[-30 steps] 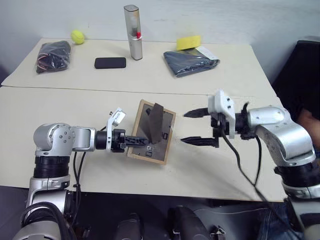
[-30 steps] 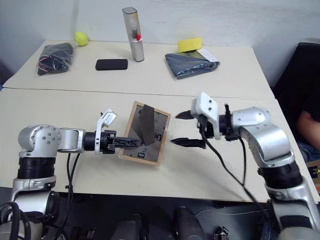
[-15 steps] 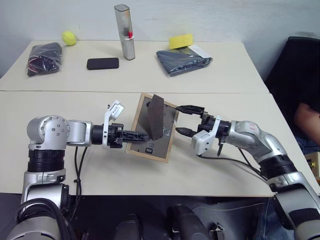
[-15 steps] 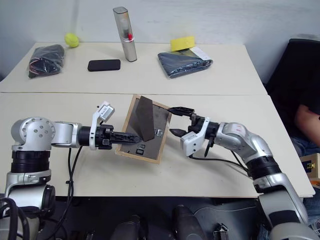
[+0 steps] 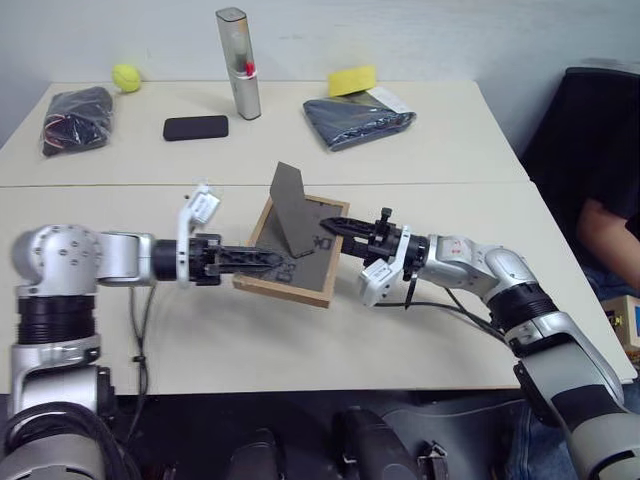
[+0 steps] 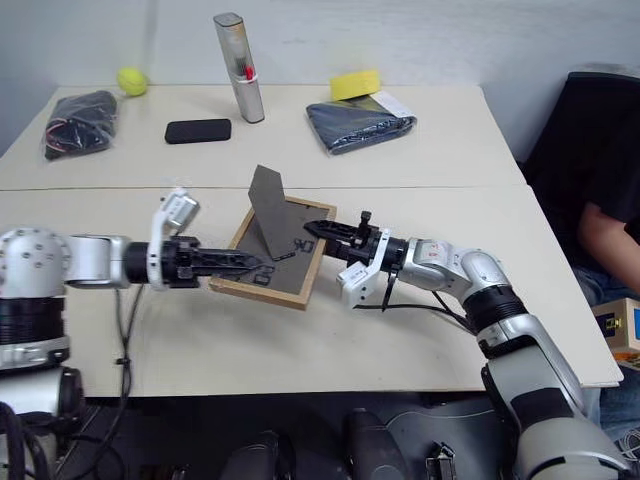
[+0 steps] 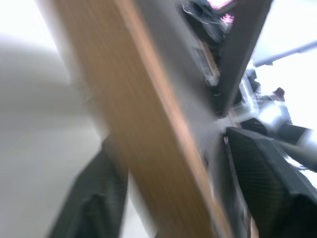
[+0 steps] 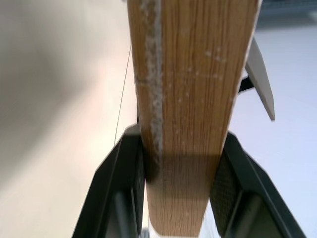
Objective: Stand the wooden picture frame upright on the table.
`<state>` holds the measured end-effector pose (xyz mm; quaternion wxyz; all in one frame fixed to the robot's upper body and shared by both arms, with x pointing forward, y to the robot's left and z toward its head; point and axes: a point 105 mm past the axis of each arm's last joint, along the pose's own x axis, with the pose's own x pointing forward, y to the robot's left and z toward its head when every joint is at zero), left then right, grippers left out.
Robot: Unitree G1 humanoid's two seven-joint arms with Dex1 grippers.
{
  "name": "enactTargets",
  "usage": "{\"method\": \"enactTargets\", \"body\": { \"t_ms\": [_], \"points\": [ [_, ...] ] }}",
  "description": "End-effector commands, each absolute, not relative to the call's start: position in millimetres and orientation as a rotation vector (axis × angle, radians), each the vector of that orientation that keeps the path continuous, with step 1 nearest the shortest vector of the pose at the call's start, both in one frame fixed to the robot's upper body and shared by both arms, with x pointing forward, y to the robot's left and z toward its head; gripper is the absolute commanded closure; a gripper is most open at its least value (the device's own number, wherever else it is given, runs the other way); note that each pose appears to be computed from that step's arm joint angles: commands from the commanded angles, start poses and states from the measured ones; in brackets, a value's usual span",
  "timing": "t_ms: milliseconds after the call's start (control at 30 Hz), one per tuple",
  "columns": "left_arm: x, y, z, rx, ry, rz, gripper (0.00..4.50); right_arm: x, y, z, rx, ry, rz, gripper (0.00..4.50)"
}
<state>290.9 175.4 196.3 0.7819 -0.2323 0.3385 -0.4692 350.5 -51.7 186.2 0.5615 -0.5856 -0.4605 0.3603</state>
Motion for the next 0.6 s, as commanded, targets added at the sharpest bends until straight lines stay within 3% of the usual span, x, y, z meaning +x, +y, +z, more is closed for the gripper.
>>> {"method": "enactTargets", "body": {
  "t_ms": [33, 100, 233, 367, 600],
  "points": [
    [274, 193, 225, -0.396, 0.605, -1.01, 0.0, 349, -54, 215, -1.325, -1.161, 0.796, 3.25],
    [256, 200, 238, -0.259, 0.516, -1.018, 0.0, 349, -56, 212, -1.296, -1.125, 0.843, 3.25],
    [219, 195, 252, -0.012, 0.334, -1.075, 0.0, 354, -58, 197, -0.808, -0.664, 1.081, 3.25],
    [216, 186, 248, 0.018, 0.267, -1.09, 0.0, 340, -60, 197, -0.307, -0.325, 1.332, 3.25],
    [223, 181, 237, 0.075, 0.246, -1.051, 0.0, 341, -62, 179, 0.147, 0.185, 1.405, 3.25]
  ]
}}
